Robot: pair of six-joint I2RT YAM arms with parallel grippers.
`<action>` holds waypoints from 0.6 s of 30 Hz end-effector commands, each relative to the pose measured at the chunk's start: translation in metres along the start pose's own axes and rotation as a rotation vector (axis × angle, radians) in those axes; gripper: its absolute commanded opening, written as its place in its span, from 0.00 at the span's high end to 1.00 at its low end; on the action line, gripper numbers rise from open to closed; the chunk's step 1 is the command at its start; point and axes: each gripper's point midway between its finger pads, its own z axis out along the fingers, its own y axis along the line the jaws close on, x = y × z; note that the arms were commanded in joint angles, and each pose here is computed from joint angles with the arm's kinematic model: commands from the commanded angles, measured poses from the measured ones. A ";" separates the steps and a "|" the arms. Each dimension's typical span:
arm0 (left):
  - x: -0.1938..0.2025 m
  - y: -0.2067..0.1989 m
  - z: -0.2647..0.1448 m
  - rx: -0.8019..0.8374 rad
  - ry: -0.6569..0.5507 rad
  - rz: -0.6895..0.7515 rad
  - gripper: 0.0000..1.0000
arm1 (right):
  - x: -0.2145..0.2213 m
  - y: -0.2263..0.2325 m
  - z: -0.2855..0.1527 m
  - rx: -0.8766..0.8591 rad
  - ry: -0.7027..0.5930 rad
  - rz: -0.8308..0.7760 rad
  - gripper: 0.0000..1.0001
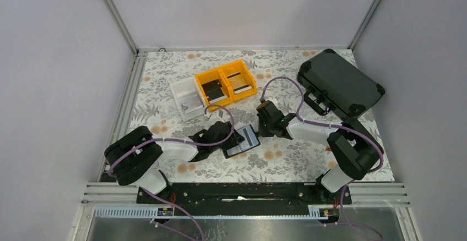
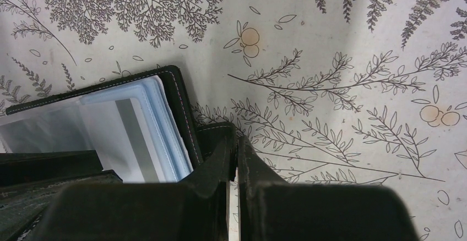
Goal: Put the credit cards into the card holder
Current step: Insert the credit card into the card holder.
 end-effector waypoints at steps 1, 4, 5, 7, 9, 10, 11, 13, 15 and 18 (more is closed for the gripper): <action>-0.005 -0.017 -0.005 0.031 -0.006 0.017 0.61 | -0.006 0.007 -0.006 -0.022 -0.039 0.010 1.00; -0.010 -0.018 -0.012 0.016 -0.020 0.042 0.54 | -0.009 0.005 -0.009 -0.015 -0.055 0.011 1.00; -0.012 -0.019 -0.013 0.012 -0.023 0.053 0.53 | -0.010 0.004 -0.010 -0.011 -0.060 0.010 1.00; -0.014 -0.022 -0.015 0.013 -0.021 0.067 0.52 | -0.010 0.003 -0.010 -0.004 -0.060 0.005 1.00; -0.013 -0.024 -0.015 0.016 -0.013 0.070 0.52 | -0.010 0.003 -0.010 -0.003 -0.058 0.005 1.00; -0.011 -0.025 -0.014 0.018 -0.007 0.070 0.52 | -0.009 0.003 -0.010 -0.004 -0.057 0.005 1.00; -0.010 -0.025 -0.014 0.021 -0.001 0.070 0.52 | -0.009 0.002 -0.010 -0.004 -0.056 0.005 1.00; -0.008 -0.026 -0.012 0.024 0.011 0.069 0.53 | -0.009 0.003 -0.010 -0.005 -0.055 0.008 1.00; -0.005 -0.025 -0.010 0.025 0.023 0.070 0.54 | -0.008 0.002 -0.010 -0.004 -0.053 0.006 1.00; -0.002 -0.025 -0.007 0.025 0.036 0.067 0.55 | -0.008 0.001 -0.010 -0.002 -0.053 0.006 1.00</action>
